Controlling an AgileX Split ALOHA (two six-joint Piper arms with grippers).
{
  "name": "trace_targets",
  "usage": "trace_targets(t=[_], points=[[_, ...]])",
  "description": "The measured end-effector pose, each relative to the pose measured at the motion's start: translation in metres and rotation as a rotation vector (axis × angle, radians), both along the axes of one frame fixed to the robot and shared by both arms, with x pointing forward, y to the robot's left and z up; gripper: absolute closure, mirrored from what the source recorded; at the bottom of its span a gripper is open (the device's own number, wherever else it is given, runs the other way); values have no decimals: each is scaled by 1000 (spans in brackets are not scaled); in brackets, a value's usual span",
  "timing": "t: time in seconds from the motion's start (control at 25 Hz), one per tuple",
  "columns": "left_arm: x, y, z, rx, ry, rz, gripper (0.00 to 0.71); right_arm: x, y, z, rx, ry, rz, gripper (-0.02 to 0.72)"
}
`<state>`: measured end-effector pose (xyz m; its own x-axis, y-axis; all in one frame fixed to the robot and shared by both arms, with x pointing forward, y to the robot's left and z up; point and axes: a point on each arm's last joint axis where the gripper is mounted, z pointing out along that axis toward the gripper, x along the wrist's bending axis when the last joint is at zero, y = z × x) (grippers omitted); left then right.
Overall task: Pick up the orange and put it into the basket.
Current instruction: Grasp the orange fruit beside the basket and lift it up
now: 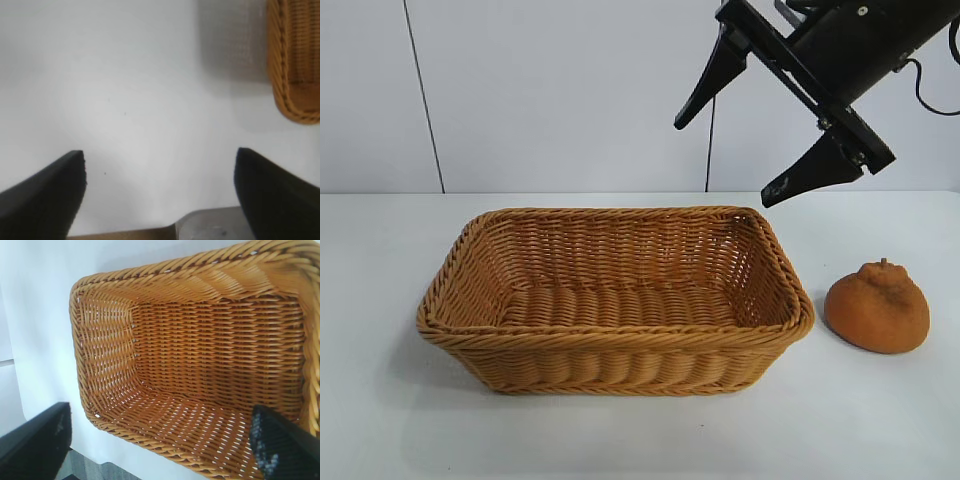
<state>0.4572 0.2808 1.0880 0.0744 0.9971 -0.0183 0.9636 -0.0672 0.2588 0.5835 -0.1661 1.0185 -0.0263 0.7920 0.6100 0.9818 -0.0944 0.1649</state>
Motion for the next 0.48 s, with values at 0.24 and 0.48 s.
trace_targets(t=[0.24,0.48], points=[[-71,6,-20,-3,-29,0,129,0,0,0,0,2,2,42],[-120,9,-45,-34,-169,4,129,0,0,0,0,3,2,42]])
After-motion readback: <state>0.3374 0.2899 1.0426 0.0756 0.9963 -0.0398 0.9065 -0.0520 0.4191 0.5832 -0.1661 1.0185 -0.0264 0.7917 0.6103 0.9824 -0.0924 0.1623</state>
